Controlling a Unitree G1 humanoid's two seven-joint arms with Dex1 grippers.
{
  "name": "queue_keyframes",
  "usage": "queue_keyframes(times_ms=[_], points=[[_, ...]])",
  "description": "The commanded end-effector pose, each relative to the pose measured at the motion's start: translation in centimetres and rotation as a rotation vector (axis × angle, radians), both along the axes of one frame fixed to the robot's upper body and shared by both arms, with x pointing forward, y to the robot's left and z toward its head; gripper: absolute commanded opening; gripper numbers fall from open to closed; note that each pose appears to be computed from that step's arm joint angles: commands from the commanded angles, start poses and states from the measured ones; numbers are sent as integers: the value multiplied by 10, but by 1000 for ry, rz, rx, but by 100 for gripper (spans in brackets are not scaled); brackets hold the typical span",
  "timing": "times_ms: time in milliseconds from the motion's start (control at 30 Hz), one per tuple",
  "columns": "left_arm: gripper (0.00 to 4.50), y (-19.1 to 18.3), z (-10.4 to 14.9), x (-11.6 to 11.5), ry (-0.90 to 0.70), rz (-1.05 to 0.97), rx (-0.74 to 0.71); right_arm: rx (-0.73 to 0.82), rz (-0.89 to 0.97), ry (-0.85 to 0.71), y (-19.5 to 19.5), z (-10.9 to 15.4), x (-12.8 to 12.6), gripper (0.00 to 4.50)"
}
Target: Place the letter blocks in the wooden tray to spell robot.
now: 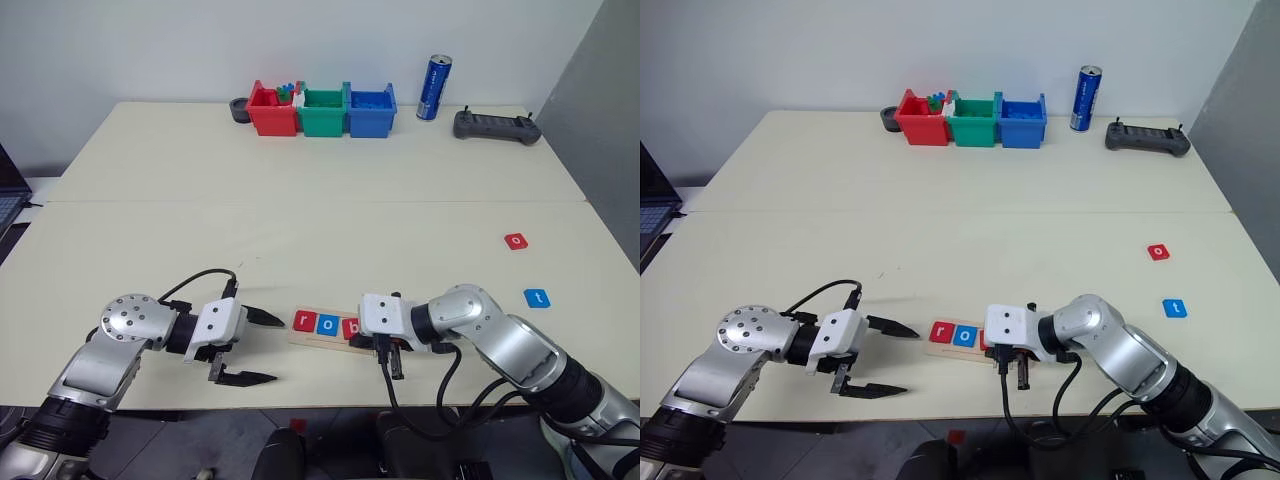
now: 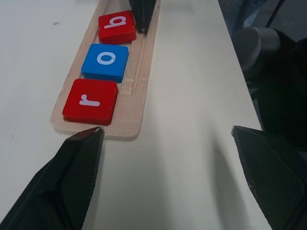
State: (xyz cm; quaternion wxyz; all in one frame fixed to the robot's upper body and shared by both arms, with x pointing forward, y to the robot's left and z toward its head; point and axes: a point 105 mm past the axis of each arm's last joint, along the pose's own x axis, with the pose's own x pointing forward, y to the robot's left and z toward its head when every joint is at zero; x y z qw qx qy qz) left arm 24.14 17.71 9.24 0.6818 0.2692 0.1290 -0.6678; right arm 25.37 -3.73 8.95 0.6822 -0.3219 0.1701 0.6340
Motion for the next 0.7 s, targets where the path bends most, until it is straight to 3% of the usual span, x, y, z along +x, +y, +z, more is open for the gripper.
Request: queue_keyframes(times_ms=[33,500,700], points=[[450,0,3,0,-33,-6,-8,31,-5,-50,2,12,5,2],[450,-15,13,2,-44,-12,-18,79,-30,-70,12,18,13,2],[450,-8,13,3,-35,9,-26,95,17,-38,5,30,2,2]])
